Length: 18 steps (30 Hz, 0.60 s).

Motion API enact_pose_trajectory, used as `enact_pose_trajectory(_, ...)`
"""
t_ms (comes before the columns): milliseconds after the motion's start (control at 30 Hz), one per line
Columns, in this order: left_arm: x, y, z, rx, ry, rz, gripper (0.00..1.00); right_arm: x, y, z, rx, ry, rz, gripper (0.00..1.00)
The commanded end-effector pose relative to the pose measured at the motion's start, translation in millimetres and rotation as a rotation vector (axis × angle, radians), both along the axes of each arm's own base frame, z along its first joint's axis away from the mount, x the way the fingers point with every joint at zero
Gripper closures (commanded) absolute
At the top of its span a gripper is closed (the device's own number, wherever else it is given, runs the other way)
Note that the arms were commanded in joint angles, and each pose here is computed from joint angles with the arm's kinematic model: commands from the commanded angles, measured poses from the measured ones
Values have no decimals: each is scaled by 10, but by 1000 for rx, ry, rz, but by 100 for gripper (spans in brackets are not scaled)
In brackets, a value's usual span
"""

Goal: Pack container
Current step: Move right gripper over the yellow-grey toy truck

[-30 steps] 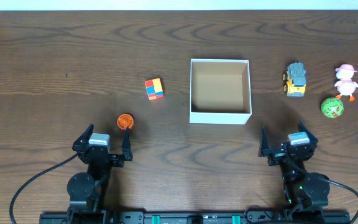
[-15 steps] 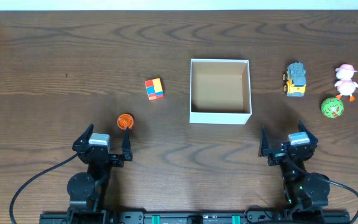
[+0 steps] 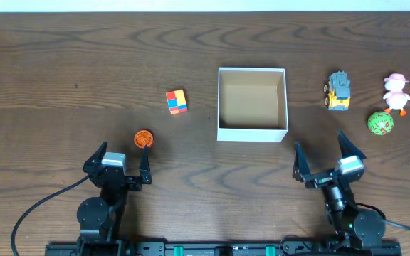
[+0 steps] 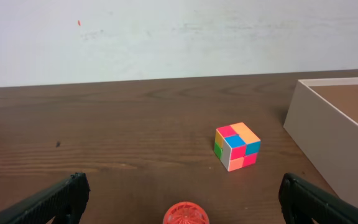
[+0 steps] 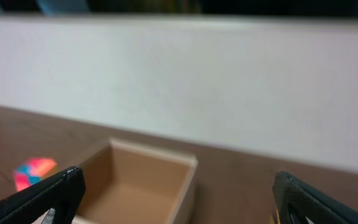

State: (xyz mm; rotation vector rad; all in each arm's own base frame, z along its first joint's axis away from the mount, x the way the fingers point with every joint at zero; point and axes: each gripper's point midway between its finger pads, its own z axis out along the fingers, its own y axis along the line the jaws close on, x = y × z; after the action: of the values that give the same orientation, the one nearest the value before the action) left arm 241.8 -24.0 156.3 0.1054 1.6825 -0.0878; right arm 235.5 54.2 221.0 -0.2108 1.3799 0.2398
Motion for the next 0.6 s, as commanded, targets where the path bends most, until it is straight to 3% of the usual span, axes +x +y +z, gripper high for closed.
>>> enact_pose_trajectory(0,3,-7,-168,10,37,-7,2,-92,72,248,-27,-65,48,1)
enact_pose_trajectory(233,3,-7,-168,10,37,-7,2,-138,-51,840,-137,-64,-48,1)
enact_pose_trajectory(433,3,-7,-168,10,37,-7,2,151,-147,1095,-147,241,-92,1)
enact_pose_trajectory(567,3,-7,-168,10,37,-7,2,396,-18,1000,-175,524,-2,1)
